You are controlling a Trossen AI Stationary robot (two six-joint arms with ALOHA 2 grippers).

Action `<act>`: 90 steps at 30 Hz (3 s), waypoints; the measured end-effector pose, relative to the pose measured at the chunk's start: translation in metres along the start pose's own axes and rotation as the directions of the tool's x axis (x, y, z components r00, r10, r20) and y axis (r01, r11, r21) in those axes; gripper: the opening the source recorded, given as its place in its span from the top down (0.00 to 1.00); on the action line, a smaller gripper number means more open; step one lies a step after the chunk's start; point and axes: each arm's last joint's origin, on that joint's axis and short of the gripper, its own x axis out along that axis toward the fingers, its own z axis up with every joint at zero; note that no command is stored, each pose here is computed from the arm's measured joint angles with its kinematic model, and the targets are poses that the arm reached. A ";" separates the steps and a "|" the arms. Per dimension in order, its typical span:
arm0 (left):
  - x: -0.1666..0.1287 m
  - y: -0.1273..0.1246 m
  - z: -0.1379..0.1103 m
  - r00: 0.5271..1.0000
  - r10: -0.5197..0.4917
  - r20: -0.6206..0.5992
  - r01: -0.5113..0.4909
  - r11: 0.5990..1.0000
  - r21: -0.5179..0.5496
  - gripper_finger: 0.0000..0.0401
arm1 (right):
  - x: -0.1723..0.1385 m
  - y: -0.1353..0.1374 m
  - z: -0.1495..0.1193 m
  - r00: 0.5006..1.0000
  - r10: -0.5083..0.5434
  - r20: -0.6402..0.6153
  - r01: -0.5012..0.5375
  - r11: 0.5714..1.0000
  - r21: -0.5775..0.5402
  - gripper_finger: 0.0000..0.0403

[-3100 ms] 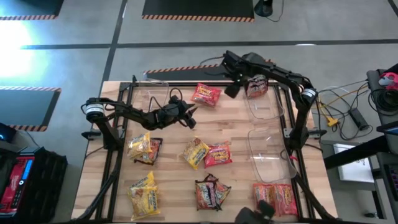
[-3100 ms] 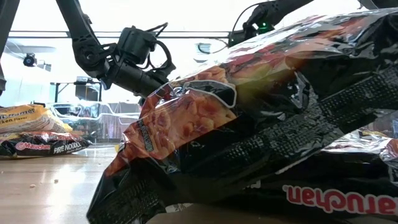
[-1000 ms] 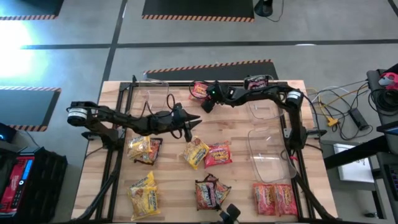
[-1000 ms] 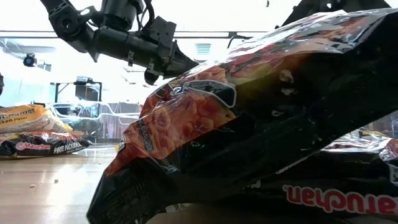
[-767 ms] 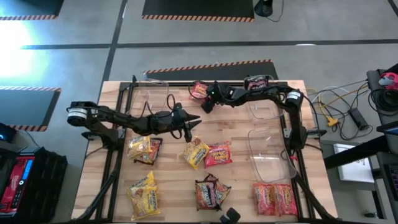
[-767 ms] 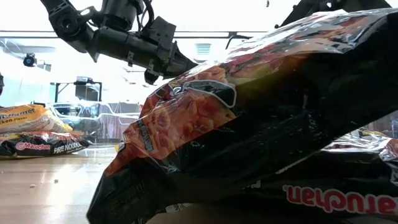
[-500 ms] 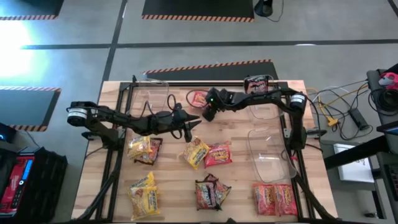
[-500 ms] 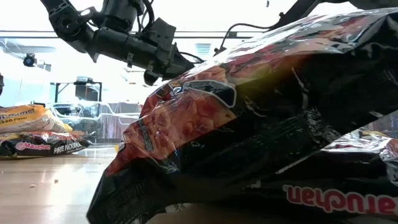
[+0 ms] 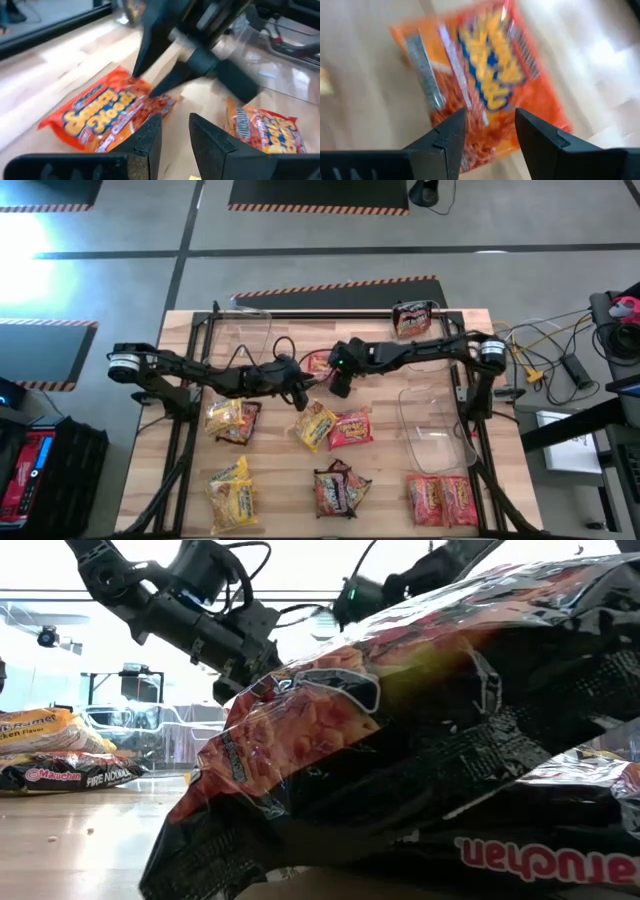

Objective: Sort Maruchan noodles
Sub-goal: Put the orange noodle pack into the bottom transparent bin

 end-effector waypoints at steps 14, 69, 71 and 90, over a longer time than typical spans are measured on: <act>0.011 0.007 -0.020 0.993 0.092 -0.076 -0.106 0.971 -0.213 0.80 | -0.011 -0.007 -0.043 1.000 -0.016 0.006 0.015 0.997 0.072 0.61; 0.016 0.019 -0.032 0.956 0.263 -0.129 -0.291 0.802 -0.521 0.52 | 0.036 -0.011 -0.087 0.993 -0.099 0.059 0.093 0.991 0.097 0.61; 0.017 0.020 -0.033 0.956 0.264 -0.129 -0.292 0.799 -0.525 0.52 | 0.037 -0.011 -0.090 0.993 -0.100 0.069 0.093 0.991 0.100 0.61; 0.047 0.024 -0.058 0.966 0.244 -0.085 -0.241 0.737 -0.632 0.52 | 0.037 -0.011 -0.091 0.991 -0.101 0.090 0.091 0.990 0.105 0.61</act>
